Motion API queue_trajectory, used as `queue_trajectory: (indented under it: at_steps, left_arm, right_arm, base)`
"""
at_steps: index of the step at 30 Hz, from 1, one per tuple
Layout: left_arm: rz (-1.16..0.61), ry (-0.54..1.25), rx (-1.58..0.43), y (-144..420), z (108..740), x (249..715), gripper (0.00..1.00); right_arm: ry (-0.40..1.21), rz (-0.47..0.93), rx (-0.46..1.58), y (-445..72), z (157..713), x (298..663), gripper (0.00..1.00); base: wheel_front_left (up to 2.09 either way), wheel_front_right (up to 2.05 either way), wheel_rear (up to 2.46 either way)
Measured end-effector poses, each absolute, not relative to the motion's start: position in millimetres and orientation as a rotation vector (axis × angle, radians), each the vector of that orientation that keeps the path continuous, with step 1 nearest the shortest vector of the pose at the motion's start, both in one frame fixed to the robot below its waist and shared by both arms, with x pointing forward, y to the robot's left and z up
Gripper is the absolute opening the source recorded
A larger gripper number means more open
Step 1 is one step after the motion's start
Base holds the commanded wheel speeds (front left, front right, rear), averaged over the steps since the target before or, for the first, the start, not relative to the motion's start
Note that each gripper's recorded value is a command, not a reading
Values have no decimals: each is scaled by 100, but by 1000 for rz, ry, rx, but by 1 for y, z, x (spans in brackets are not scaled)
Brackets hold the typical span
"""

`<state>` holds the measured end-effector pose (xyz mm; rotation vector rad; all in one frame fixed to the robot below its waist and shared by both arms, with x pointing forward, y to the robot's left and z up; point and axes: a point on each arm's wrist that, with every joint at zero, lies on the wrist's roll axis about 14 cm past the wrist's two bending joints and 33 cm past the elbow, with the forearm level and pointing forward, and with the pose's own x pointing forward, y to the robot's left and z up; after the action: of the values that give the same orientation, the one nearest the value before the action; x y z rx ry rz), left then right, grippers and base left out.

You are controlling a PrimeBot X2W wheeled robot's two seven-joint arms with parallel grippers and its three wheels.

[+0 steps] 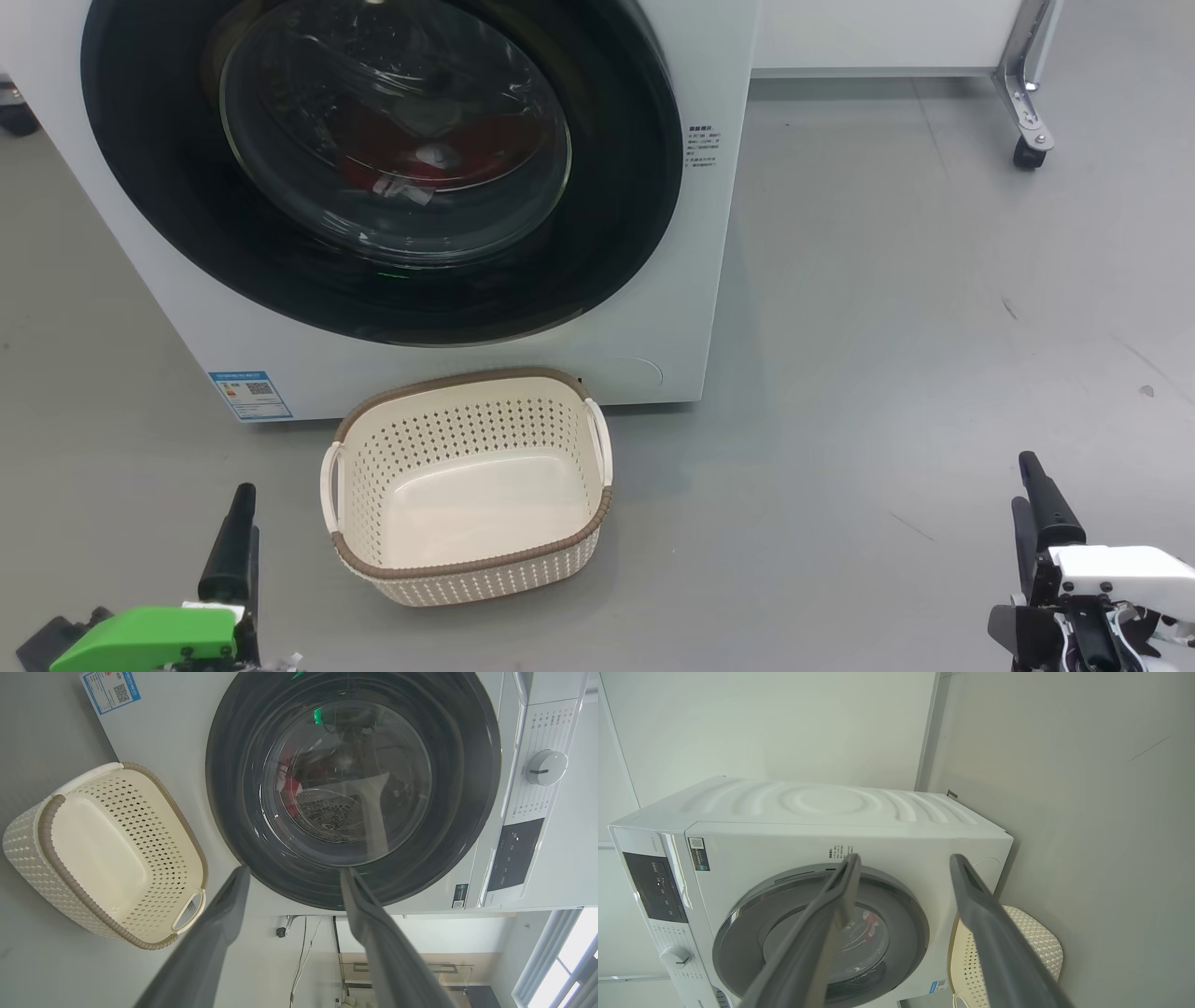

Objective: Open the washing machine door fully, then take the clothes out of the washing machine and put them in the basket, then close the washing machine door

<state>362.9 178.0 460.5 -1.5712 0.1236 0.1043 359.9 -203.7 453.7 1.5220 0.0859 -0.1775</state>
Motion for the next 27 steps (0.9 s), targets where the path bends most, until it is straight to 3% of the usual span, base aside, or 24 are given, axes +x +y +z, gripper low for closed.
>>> queue_trajectory:
  at_steps: [27]
  left_arm:
    - [-37, 131, -973, 166, 480, 371, 100]
  right_arm:
    - [132, -43, 936, -192, 469, 372, 100]
  base:
    - [0, 0, 0]
